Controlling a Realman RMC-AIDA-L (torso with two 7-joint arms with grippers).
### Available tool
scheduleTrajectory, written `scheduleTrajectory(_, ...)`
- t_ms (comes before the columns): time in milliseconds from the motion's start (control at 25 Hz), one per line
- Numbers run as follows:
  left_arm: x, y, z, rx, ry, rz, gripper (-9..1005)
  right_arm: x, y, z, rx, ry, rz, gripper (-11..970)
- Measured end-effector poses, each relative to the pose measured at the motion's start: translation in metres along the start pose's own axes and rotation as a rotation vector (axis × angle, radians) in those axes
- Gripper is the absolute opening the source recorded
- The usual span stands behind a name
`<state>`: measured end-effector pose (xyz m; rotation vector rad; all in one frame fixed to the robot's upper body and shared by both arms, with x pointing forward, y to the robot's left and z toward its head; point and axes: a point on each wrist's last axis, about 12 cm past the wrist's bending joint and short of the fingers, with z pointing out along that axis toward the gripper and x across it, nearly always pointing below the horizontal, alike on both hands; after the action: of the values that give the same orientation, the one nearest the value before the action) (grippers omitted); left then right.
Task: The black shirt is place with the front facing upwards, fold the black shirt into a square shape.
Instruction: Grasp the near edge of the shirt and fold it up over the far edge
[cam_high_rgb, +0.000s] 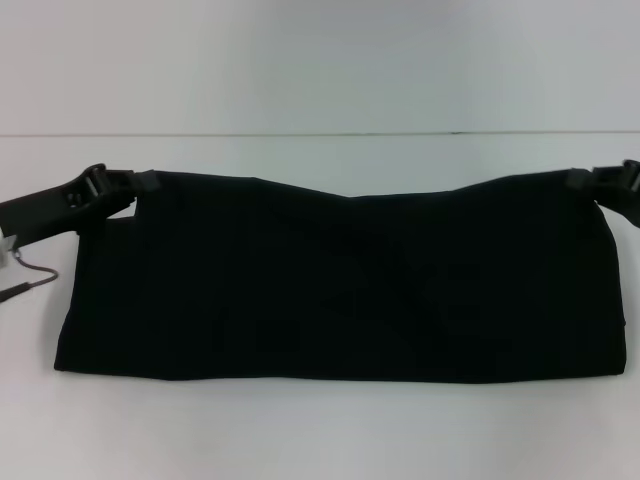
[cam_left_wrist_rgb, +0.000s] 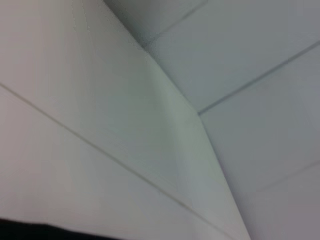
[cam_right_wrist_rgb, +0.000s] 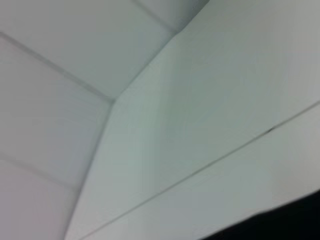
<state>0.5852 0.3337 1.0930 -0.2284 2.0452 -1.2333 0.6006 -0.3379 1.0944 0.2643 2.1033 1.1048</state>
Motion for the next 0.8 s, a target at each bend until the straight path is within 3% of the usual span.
scheduleTrajectory(160,0.008,0.003,0.01,-0.023,-0.039,0.004,54,-0.002,0.003,0.021,0.058,-0.042,-0.044,37)
scheduleTrajectory(480,0.008,0.012,0.009,-0.075,-0.138,0.004,72,-0.014,0.01,0.038,0.12,-0.095,-0.072,37)
scheduleTrajectory(800,0.011,0.013,0.027,-0.133,-0.163,0.032,90,-0.008,0.017,0.065,0.208,-0.101,-0.156,38)
